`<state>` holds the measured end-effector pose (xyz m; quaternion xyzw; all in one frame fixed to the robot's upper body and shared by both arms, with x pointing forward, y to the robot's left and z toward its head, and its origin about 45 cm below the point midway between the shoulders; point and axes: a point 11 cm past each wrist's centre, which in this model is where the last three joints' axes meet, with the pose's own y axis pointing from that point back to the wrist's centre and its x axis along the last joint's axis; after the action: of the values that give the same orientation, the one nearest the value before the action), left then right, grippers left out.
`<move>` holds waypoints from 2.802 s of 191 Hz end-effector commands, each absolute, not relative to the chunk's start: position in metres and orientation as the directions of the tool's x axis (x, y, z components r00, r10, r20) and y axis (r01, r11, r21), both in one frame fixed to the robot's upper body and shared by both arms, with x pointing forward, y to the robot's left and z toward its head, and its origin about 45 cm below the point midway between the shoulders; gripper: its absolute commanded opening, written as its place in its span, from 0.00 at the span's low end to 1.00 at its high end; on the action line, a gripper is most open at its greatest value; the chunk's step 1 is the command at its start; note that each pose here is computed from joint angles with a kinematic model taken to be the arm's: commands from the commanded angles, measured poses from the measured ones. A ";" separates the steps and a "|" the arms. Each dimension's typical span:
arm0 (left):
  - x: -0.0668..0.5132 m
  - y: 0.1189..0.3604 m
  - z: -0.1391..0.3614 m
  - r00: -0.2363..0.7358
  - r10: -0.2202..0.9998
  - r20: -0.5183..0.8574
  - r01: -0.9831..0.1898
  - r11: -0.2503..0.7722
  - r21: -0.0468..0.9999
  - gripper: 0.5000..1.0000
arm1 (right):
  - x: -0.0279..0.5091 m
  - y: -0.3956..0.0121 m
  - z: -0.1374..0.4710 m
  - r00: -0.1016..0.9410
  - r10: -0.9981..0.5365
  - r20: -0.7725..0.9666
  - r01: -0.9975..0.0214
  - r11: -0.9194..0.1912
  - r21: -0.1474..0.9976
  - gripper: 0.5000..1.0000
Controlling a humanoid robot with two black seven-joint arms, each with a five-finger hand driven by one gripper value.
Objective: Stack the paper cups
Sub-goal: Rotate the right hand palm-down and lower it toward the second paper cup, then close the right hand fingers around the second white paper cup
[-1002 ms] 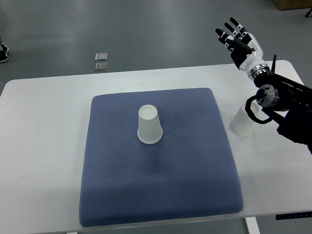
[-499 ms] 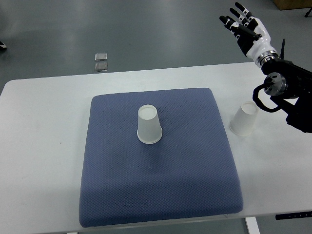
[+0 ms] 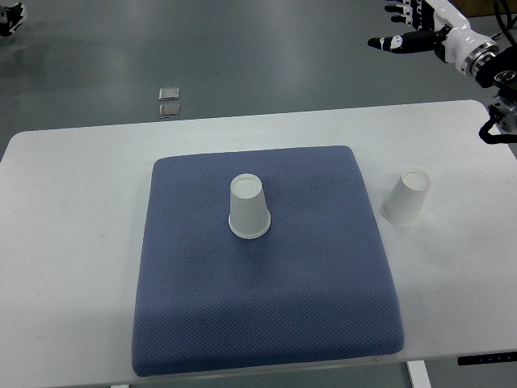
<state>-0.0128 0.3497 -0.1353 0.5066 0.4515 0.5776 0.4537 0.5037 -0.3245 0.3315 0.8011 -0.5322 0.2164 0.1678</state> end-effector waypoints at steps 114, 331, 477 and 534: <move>-0.013 0.350 -0.135 -0.075 0.982 0.176 -0.066 -0.181 0.981 1.00 | 0.443 -0.348 0.281 0.608 0.295 0.737 -0.607 -0.426 0.671 0.82; -0.013 0.350 -0.135 -0.076 0.982 0.176 -0.066 -0.181 0.981 1.00 | 0.421 -0.341 0.200 0.623 0.318 0.714 -0.570 -0.441 0.693 0.80; -0.013 0.350 -0.135 -0.075 0.982 0.176 -0.066 -0.181 0.981 1.00 | 0.421 -0.339 0.188 0.613 0.336 0.715 -0.571 -0.438 0.695 0.53; -0.012 0.350 -0.135 -0.075 0.982 0.175 -0.067 -0.181 0.981 1.00 | 0.420 -0.336 0.183 0.616 0.338 0.711 -0.565 -0.440 0.698 0.16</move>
<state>-0.0126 0.3496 -0.1353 0.5065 0.4514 0.5777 0.4538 0.4197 -0.3366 0.1832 0.7310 -0.0781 0.4305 0.5237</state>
